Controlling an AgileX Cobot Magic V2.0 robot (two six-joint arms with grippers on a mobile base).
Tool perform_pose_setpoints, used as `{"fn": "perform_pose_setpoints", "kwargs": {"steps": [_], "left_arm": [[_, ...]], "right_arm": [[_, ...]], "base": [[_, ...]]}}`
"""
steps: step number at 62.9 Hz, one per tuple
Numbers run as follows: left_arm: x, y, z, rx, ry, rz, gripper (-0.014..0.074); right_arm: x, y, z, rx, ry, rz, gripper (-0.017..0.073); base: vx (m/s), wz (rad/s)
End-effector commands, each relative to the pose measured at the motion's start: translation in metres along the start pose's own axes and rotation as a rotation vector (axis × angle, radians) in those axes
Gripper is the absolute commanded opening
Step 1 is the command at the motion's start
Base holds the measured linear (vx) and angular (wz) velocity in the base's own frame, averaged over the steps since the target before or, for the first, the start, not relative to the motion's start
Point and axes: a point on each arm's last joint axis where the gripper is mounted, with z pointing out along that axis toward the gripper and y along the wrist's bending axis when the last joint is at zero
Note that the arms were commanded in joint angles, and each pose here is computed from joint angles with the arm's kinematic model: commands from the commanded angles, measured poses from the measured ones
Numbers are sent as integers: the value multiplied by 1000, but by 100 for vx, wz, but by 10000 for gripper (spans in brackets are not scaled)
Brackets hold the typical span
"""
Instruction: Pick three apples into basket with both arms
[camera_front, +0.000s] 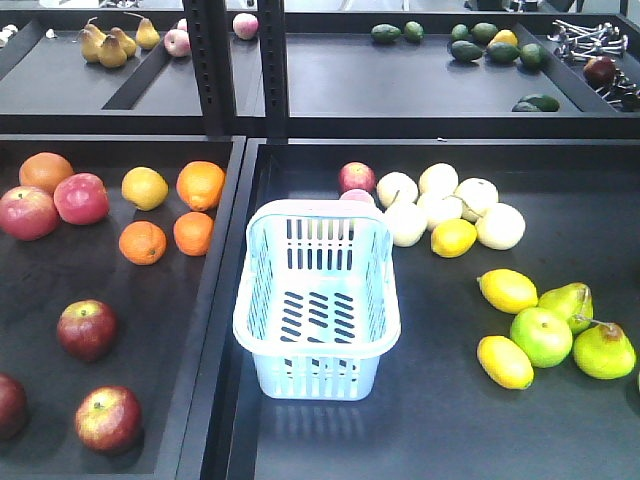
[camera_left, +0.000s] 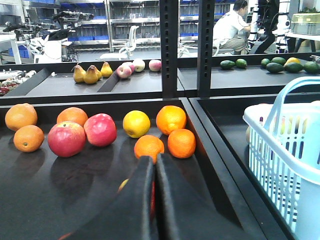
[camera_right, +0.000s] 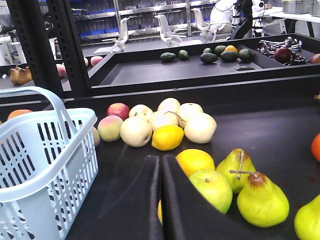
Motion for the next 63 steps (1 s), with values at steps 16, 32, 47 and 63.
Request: {"fn": "perform_pose_setpoints", "kwargs": {"steps": [16, 32, 47, 63], "left_arm": [[-6, 0, -1, 4, -86, -13, -6], [-6, 0, -1, 4, -86, -13, -6], [-6, 0, -1, 4, -86, -13, -6], [-6, 0, -1, 4, -86, -13, -6]], "right_arm": [[-4, 0, -1, -5, -77, -11, -7], [-4, 0, -1, -5, -77, -11, -7], [-4, 0, -1, -5, -77, -11, -7], [-4, 0, -1, -5, -77, -11, -7]], "base": [[3, 2], [3, 0], [3, 0], [3, 0]]}}
